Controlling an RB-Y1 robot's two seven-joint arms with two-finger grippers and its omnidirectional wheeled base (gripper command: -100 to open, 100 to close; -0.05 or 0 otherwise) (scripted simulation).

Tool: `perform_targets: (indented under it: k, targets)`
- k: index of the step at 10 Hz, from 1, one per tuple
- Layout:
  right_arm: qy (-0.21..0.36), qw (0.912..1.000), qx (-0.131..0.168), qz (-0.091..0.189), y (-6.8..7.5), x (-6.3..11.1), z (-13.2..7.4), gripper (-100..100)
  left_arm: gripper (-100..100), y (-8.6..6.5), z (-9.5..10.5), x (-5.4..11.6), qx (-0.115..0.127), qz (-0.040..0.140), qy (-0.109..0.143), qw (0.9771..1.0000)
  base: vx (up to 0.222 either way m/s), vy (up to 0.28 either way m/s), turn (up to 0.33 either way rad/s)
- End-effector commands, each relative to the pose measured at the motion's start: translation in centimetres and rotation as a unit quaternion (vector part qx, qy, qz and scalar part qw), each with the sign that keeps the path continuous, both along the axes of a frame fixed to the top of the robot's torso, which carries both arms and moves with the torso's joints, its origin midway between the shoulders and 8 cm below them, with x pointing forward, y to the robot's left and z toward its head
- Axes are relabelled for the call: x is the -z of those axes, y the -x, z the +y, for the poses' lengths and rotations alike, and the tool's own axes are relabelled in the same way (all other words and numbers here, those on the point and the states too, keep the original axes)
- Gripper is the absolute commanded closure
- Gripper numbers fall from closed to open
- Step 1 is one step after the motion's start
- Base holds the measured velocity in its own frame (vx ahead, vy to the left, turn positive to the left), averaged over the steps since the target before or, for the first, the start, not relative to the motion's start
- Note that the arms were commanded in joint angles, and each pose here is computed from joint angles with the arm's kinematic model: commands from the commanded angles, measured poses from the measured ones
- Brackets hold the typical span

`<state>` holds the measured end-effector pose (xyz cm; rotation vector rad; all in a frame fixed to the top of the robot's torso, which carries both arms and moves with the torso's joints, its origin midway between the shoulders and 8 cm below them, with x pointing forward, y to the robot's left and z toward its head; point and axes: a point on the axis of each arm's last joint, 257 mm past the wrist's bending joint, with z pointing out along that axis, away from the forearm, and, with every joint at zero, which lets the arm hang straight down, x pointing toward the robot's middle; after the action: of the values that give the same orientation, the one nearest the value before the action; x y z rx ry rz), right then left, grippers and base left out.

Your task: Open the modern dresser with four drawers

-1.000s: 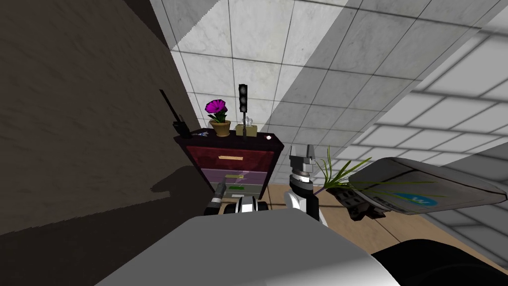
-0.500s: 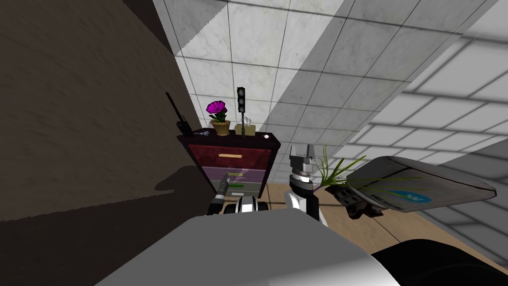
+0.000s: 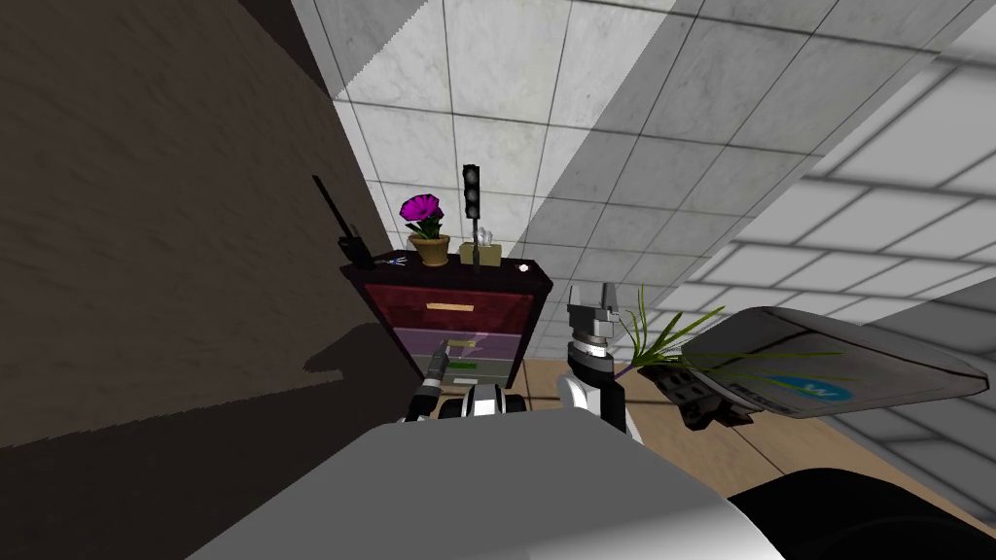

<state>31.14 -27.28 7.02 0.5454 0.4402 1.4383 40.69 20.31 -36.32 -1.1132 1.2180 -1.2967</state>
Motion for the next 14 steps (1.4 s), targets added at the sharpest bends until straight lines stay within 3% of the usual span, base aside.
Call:
perform_targets:
  k: [1, 5, 6, 7, 9, 10, 11, 14]
  targets:
    - [0.000, 1.0000, 0.000, 0.000, 0.0, 0.0, 0.0, 0, 100, -0.1, -0.1, -0.5, 0.003, -0.003, 0.000, 1.0000, -0.125, -0.008, 0.029]
    - [0.000, 1.0000, 0.000, 0.000, 0.0, 0.0, 0.0, 0, 100, -0.2, -0.2, -0.7, 0.005, -0.002, 0.000, 1.0000, -0.162, 0.016, 0.018]
    - [0.000, 1.0000, 0.000, 0.000, 0.0, 0.0, 0.0, 0, -100, 0.0, 0.8, -0.7, 0.009, -0.003, -0.014, 0.9999, -0.021, -0.007, -0.006]
    - [0.000, 1.0000, 0.000, 0.000, 0.0, 0.0, 0.0, 0, -100, 0.1, 0.4, -0.6, 0.007, -0.002, -0.008, 0.9999, -0.015, -0.004, 0.007]
    - [0.000, 1.0000, 0.000, 0.000, 0.0, 0.0, 0.0, 0, -100, -1.3, 0.5, -1.4, 0.007, -0.003, -0.009, 0.9999, 0.048, -0.009, -0.002]
    - [0.000, 1.0000, 0.000, 0.000, 0.0, 0.0, 0.0, 0, -100, -1.0, 0.4, -1.3, 0.007, -0.004, -0.009, 0.9999, 0.035, -0.002, -0.001]
    - [0.000, 1.0000, 0.000, 0.000, 0.0, 0.0, 0.0, 0, 100, -0.2, 0.5, -0.8, 0.007, -0.003, -0.009, 0.9999, -0.023, 0.008, 0.003]
    - [0.000, 1.0000, 0.000, 0.000, 0.0, 0.0, 0.0, 0, 100, -0.3, 0.3, -1.5, 0.010, -0.004, -0.009, 0.9999, -0.111, 0.008, 0.018]
